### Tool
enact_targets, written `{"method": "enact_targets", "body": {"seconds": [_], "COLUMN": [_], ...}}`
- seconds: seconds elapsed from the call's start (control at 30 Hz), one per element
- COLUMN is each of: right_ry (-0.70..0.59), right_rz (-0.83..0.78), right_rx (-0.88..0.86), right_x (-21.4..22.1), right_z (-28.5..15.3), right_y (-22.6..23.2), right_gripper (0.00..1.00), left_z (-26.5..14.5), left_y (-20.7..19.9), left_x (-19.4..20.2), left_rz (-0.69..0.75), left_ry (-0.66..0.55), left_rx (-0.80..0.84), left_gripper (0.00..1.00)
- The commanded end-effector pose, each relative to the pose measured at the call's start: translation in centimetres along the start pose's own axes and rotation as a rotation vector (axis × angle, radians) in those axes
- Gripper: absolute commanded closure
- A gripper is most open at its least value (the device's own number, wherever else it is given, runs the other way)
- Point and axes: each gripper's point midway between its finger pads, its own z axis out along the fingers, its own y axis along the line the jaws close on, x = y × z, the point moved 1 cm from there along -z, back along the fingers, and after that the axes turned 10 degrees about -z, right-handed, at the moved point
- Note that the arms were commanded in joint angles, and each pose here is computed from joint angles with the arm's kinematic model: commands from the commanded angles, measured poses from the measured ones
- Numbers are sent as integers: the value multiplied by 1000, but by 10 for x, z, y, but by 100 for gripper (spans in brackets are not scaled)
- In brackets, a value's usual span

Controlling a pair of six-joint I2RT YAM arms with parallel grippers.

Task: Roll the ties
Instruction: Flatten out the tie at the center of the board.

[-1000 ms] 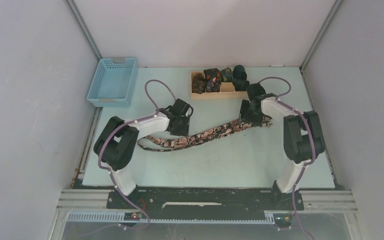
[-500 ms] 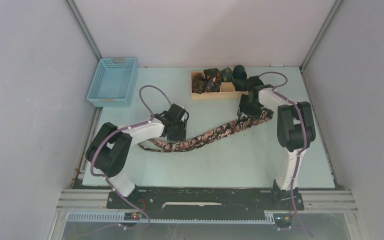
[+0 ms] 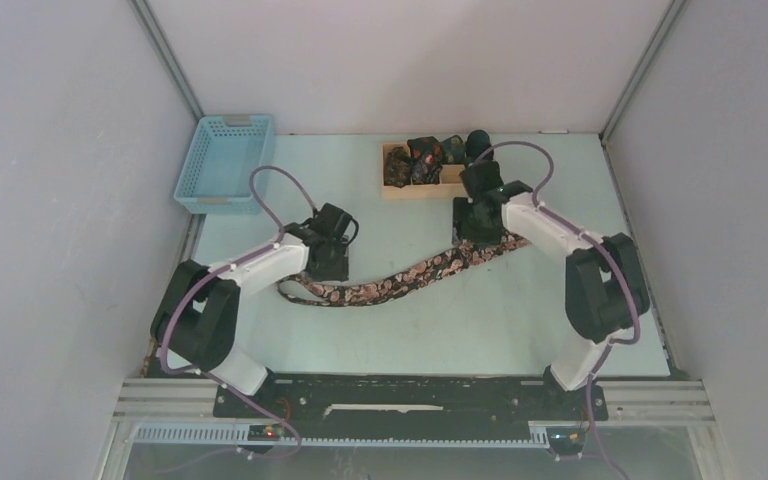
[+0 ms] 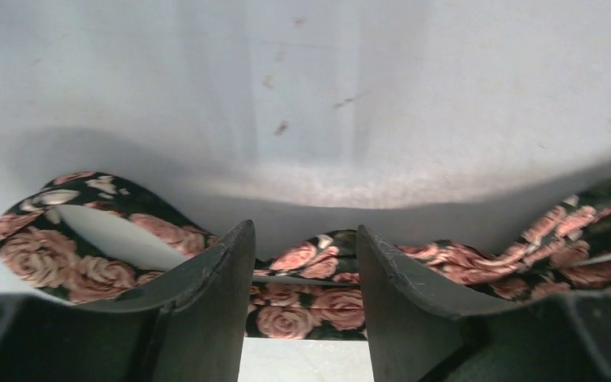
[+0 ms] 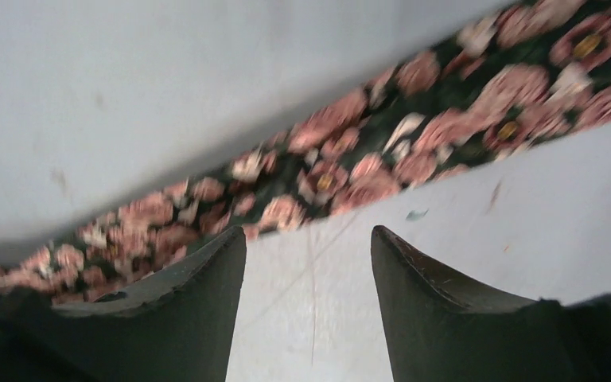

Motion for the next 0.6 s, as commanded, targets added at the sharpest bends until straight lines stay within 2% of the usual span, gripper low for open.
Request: {"method": "enact_targets", "body": {"seconds": [0.0, 0.33, 0.57], "right_ry": [8, 37, 66], "right_rz": [-69, -243, -279], "right_rx": [-24, -229, -334], "right_x": [41, 115, 119], "right_z": [-16, -22, -8], "right_y": [22, 108, 141], "right_gripper": [38, 38, 39], "left_z": [2, 29, 29], "left_y": [26, 59, 66], "left_x": [-12, 6, 36], "left_rz": [-26, -103, -193], "left_ry": [-18, 58, 109], "left_rx": [-89, -230, -229], "left_gripper": [44, 49, 50]}}
